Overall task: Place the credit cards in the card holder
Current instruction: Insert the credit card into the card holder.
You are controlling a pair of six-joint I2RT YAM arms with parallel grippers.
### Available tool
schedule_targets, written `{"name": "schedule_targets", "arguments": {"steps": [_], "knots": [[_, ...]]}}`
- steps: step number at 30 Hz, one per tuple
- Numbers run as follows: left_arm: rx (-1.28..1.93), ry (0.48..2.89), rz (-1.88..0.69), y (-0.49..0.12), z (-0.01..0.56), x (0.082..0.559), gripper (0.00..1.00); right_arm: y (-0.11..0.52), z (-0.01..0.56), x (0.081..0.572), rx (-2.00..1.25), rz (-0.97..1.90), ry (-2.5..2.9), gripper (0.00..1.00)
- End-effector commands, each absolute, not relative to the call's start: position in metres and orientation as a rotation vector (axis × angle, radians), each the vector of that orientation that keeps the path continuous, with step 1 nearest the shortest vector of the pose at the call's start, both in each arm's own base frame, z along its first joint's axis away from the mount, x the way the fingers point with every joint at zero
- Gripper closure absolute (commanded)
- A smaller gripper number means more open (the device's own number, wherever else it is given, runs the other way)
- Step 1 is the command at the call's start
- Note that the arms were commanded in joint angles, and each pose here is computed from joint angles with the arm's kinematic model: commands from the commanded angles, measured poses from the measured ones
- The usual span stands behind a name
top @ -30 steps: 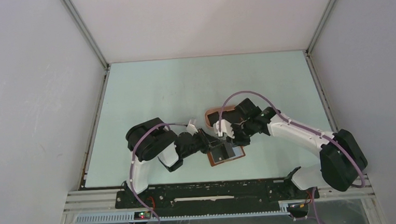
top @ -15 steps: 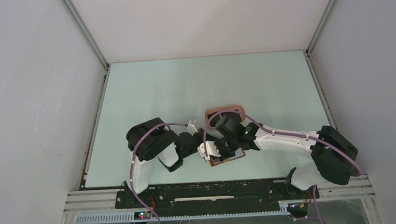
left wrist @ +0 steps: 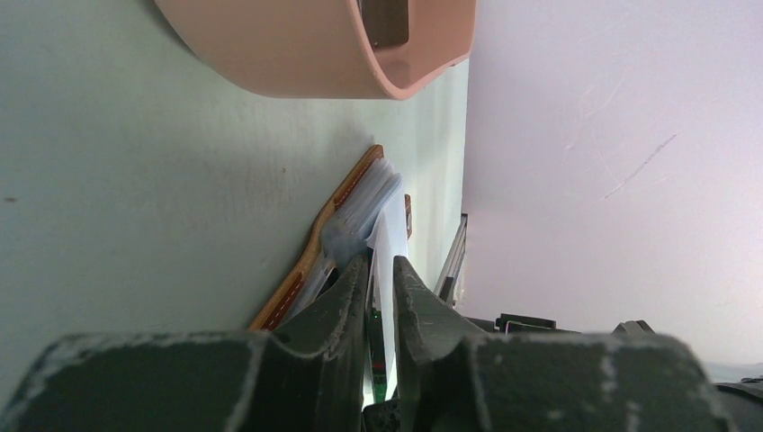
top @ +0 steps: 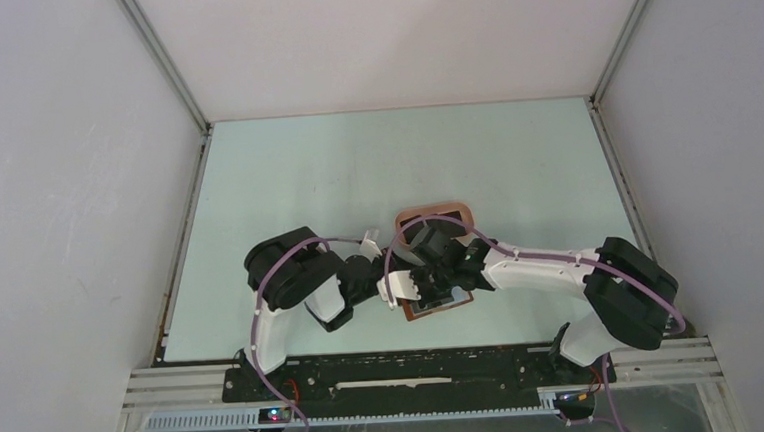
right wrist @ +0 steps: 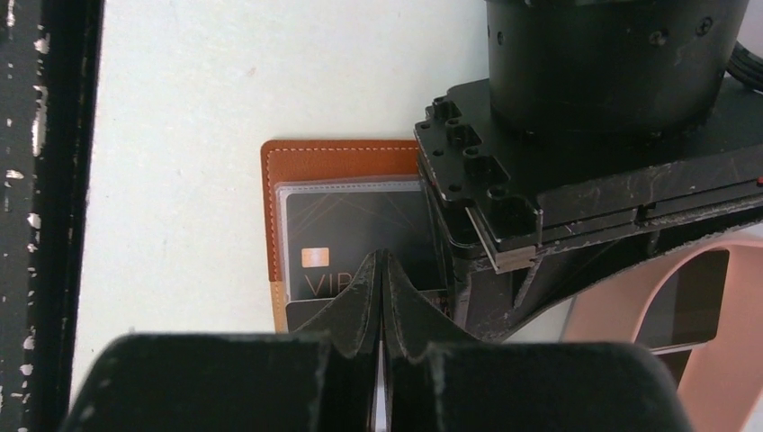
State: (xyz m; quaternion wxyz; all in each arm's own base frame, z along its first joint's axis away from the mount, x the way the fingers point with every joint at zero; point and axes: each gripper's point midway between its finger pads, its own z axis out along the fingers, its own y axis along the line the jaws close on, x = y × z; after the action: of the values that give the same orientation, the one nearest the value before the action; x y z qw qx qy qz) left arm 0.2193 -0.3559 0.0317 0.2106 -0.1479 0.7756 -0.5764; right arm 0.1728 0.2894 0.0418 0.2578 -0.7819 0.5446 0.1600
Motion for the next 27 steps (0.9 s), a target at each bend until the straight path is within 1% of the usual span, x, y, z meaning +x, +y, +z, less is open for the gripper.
{"name": "schedule_targets", "arguments": {"steps": [1, 14, 27], "knots": [[-0.388, 2.143, -1.617, -0.362, 0.033, 0.220, 0.79, 0.288, 0.040, 0.179, -2.116, 0.377, 1.475, 0.95], [-0.392, 2.147, -1.614, -0.362, 0.032, 0.221, 0.73, 0.266, 0.042, 0.189, -2.099, 0.358, 1.517, 0.96], [-0.395, 2.148, -1.613, -0.362, 0.031, 0.221, 0.69, 0.246, 0.043, 0.202, -2.062, 0.337, 1.595, 0.97]]}}
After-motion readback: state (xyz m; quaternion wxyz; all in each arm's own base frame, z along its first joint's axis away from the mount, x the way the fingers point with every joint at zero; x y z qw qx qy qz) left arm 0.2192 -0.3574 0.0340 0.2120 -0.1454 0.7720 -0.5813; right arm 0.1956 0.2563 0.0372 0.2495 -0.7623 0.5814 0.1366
